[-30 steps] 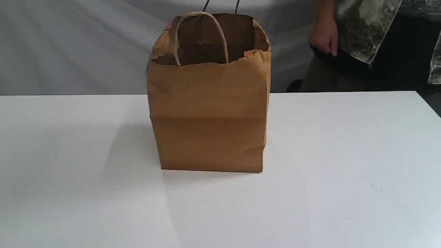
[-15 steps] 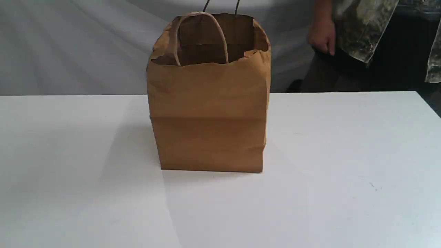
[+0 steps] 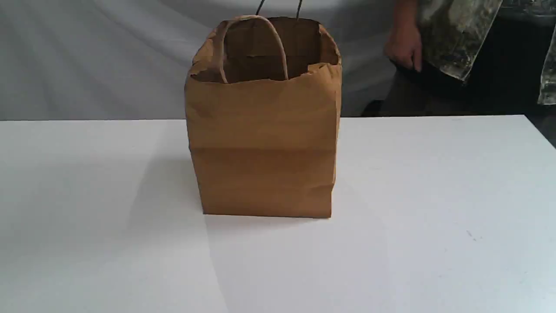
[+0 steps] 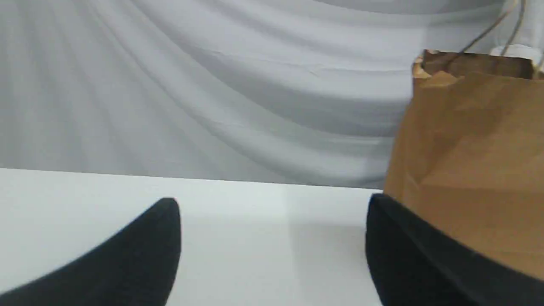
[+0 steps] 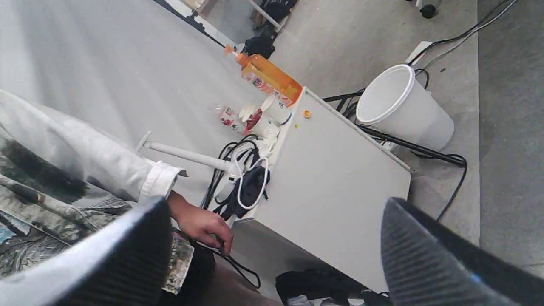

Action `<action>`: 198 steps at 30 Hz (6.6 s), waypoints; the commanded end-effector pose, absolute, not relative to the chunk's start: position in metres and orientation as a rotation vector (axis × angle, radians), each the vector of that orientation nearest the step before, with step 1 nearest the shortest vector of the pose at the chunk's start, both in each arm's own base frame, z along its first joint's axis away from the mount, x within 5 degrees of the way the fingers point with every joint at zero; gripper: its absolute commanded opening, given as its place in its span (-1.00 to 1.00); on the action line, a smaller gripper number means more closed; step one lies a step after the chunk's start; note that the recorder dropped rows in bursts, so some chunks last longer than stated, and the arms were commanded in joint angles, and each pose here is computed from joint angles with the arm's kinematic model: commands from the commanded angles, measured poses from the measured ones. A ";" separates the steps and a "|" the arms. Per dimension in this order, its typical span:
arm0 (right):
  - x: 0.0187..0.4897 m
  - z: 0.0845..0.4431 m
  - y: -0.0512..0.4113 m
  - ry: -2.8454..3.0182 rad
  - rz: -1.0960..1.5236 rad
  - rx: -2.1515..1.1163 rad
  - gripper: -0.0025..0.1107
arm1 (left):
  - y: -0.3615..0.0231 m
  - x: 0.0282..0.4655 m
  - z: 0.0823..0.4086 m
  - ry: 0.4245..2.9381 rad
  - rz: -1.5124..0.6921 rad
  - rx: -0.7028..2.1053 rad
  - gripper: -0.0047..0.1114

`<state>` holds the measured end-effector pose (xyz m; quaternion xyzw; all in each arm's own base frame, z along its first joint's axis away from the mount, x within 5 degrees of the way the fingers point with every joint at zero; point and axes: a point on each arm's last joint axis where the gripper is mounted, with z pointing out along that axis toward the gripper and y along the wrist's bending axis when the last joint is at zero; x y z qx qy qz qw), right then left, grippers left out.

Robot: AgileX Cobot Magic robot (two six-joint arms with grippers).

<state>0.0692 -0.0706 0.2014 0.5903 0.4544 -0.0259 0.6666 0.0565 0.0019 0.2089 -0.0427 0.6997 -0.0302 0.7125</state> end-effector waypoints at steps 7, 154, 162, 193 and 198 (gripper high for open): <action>0.069 0.201 -0.070 1.032 -0.058 1.324 0.24 | 0.002 0.056 0.214 1.470 -0.034 -0.095 0.02; 0.054 0.186 0.003 1.781 0.081 -0.097 0.24 | -0.015 0.053 0.189 1.742 -0.210 0.164 -0.92; 0.054 0.185 -0.011 1.791 -0.026 0.158 0.24 | -0.015 0.053 0.189 1.742 -0.210 0.164 -0.92; 0.054 0.186 -0.013 1.784 -0.136 -0.006 -0.53 | -0.015 0.053 0.189 1.742 -0.210 0.164 -0.92; 0.054 0.185 -0.009 1.798 -0.017 0.067 -0.96 | -0.015 0.053 0.189 1.742 -0.210 0.164 -0.92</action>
